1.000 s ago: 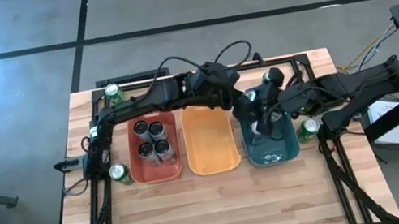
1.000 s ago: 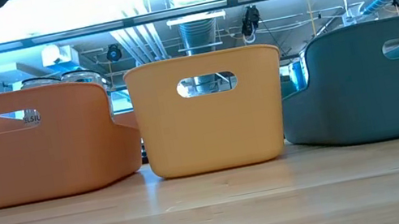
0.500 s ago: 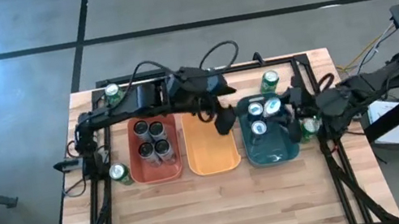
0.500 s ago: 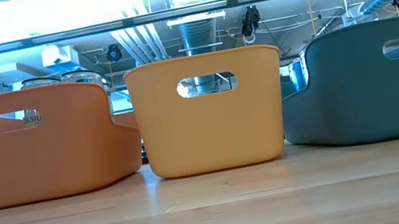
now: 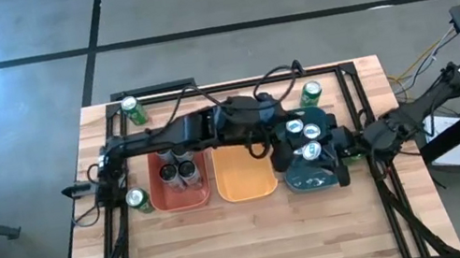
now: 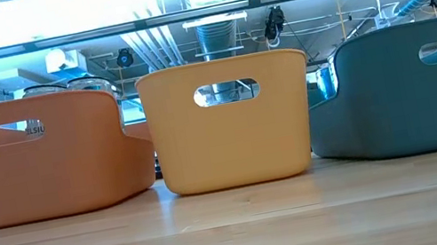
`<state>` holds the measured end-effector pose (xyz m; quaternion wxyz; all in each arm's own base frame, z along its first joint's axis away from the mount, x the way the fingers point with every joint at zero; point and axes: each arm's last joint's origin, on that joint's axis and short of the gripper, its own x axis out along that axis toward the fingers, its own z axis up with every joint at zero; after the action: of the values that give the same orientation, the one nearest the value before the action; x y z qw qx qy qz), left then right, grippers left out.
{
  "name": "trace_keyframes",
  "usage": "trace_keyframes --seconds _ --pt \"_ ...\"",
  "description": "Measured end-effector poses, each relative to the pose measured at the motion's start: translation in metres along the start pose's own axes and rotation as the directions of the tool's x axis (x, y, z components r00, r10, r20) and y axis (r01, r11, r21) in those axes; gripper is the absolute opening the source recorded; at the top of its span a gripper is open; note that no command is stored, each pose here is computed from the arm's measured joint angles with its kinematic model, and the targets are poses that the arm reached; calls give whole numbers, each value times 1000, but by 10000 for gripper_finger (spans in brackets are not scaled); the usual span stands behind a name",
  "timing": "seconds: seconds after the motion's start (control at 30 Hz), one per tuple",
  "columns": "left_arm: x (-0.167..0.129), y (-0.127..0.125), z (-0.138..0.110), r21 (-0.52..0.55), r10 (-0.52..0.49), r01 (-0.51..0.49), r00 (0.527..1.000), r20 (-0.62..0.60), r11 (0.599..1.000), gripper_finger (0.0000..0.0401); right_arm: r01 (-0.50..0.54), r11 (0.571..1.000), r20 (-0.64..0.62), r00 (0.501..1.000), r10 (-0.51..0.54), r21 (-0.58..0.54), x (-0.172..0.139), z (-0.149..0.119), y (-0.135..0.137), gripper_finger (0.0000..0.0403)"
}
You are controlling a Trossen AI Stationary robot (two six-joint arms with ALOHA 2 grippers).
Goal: Sort soda cans
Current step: Put the blue soda can into the blue bin
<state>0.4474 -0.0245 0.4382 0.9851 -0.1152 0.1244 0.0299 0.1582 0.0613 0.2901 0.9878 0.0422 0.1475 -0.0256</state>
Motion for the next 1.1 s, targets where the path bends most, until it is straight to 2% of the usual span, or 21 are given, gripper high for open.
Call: trace_keyframes --seconds 0.2,0.4,0.77,0.9,1.0,1.1 --pt "27 7 -20 37 20 -18 998 -52 999 320 -23 999 116 993 26 -28 2 -11 -2 231" --pt "60 11 -46 61 25 -19 996 -91 998 320 -13 995 211 977 33 -96 4 -38 -7 226" --pt "72 13 -59 69 34 -26 992 -118 997 320 54 998 351 936 -38 -36 12 -93 -29 226" --pt "72 14 -60 70 45 -37 991 -123 997 320 74 997 342 938 -58 -33 13 -106 -35 227" --pt "77 19 -72 65 135 -127 981 -141 990 320 85 996 339 938 -70 -31 14 -110 -37 226" --pt "85 29 -96 58 227 -220 954 -197 974 320 91 995 314 946 -76 -33 16 -114 -38 227"
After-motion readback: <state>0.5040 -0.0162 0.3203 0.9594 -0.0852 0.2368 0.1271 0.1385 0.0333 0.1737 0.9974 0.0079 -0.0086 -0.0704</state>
